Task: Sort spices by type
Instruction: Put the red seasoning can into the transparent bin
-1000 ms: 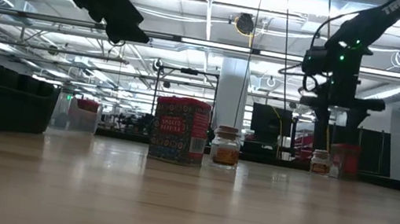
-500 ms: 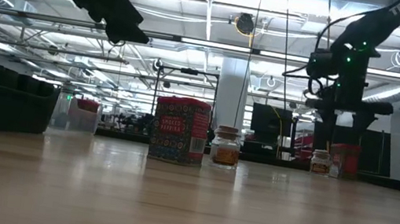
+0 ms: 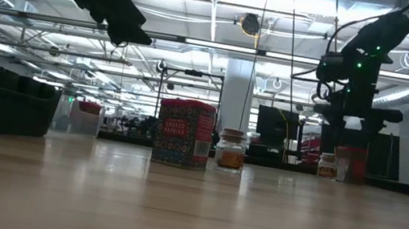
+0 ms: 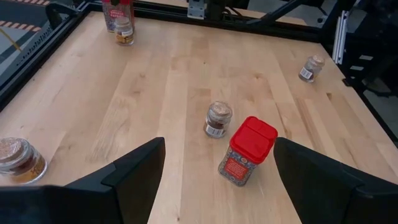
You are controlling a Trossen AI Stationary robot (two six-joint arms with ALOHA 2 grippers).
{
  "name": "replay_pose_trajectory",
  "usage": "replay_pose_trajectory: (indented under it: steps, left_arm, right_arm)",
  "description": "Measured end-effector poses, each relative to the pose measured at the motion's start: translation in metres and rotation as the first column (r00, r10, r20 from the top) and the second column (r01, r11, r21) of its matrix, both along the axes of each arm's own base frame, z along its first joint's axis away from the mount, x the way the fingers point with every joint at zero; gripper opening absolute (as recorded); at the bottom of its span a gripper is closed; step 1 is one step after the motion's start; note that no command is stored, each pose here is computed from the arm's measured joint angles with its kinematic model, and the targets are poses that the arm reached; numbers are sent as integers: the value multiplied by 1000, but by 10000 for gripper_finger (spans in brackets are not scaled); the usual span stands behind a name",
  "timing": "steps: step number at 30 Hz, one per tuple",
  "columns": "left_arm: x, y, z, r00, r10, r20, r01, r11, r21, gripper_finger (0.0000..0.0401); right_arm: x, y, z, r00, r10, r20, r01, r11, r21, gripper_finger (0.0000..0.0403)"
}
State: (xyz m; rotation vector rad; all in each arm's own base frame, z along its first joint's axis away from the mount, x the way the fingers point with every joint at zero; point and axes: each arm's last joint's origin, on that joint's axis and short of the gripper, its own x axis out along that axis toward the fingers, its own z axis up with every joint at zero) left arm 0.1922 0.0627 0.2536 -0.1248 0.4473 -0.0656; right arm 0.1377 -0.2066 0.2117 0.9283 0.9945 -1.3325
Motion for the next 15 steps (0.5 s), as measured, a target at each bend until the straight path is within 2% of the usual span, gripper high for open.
replay_pose_trajectory:
  steps: [15]
  left_arm:
    - [1, 0, 1, 1000, 9, 14, -9, 1000, 4, 306]
  right_arm:
    - [-6, 8, 11, 1000, 3, -6, -3, 1000, -14, 274]
